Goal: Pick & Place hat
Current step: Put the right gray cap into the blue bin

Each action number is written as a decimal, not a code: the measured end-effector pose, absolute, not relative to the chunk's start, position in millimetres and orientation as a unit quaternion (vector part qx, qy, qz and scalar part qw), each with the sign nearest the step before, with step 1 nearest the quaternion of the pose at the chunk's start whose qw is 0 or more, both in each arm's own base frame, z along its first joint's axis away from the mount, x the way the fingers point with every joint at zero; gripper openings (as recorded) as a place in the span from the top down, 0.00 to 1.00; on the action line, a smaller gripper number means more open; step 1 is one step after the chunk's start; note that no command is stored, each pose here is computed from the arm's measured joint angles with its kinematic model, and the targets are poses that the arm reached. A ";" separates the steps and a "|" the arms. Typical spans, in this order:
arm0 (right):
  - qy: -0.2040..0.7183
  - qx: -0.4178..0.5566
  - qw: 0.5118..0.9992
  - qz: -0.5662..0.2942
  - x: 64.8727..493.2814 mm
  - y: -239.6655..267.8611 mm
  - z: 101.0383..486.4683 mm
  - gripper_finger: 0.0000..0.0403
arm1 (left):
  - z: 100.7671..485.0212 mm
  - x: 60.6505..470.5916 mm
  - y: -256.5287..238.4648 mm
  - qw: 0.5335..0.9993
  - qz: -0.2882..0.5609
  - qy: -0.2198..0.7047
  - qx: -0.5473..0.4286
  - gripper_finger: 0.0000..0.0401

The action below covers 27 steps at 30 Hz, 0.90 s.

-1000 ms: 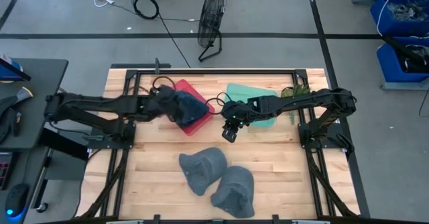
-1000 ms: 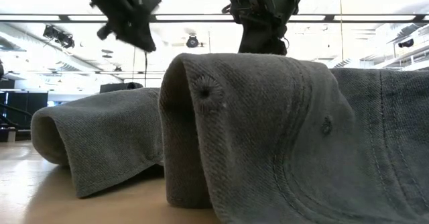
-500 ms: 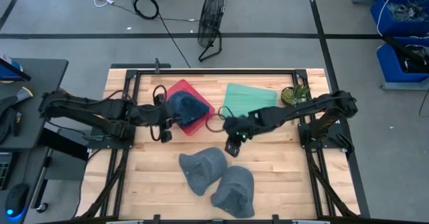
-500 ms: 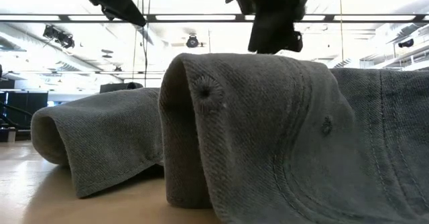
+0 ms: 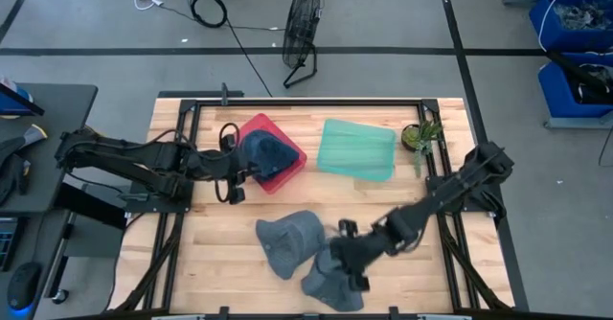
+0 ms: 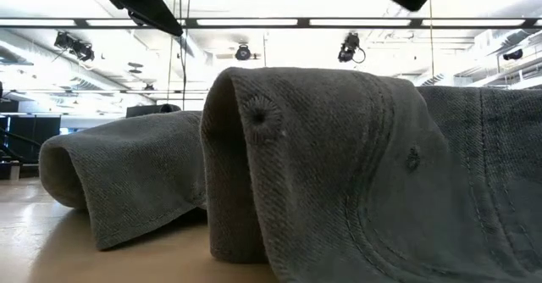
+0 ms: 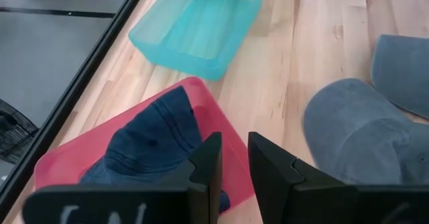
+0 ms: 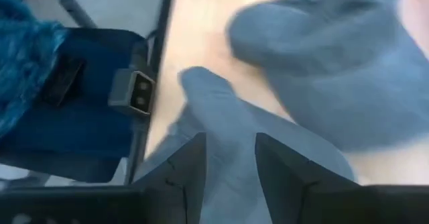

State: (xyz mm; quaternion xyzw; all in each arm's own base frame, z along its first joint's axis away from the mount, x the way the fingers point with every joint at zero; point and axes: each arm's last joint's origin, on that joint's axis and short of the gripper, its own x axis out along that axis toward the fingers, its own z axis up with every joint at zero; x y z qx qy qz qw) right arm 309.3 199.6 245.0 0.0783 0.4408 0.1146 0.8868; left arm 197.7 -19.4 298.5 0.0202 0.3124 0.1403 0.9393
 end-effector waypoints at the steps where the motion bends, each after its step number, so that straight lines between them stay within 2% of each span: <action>1: 0.436 0.070 0.889 0.123 309.5 206.8 240.7 0.68 | 298.4 197.7 -19.4 0.939 0.141 0.313 0.019 0.81; 6: 0.451 0.038 0.882 0.132 311.9 228.9 210.5 0.68 | 298.1 197.4 -19.3 0.939 0.151 0.310 -0.010 0.81; 13: 0.494 0.020 0.868 0.050 315.2 227.3 175.5 0.68 | 298.1 197.3 -19.3 0.938 0.156 0.307 -0.027 0.81; 19: 0.485 0.003 0.874 0.026 317.6 225.4 171.5 0.65 | 297.2 196.7 -19.2 0.936 0.157 0.312 -0.026 0.81; 27: 0.466 -0.020 0.883 0.047 316.8 224.6 184.0 0.51 | 297.0 196.5 -19.2 0.936 0.157 0.313 -0.026 0.81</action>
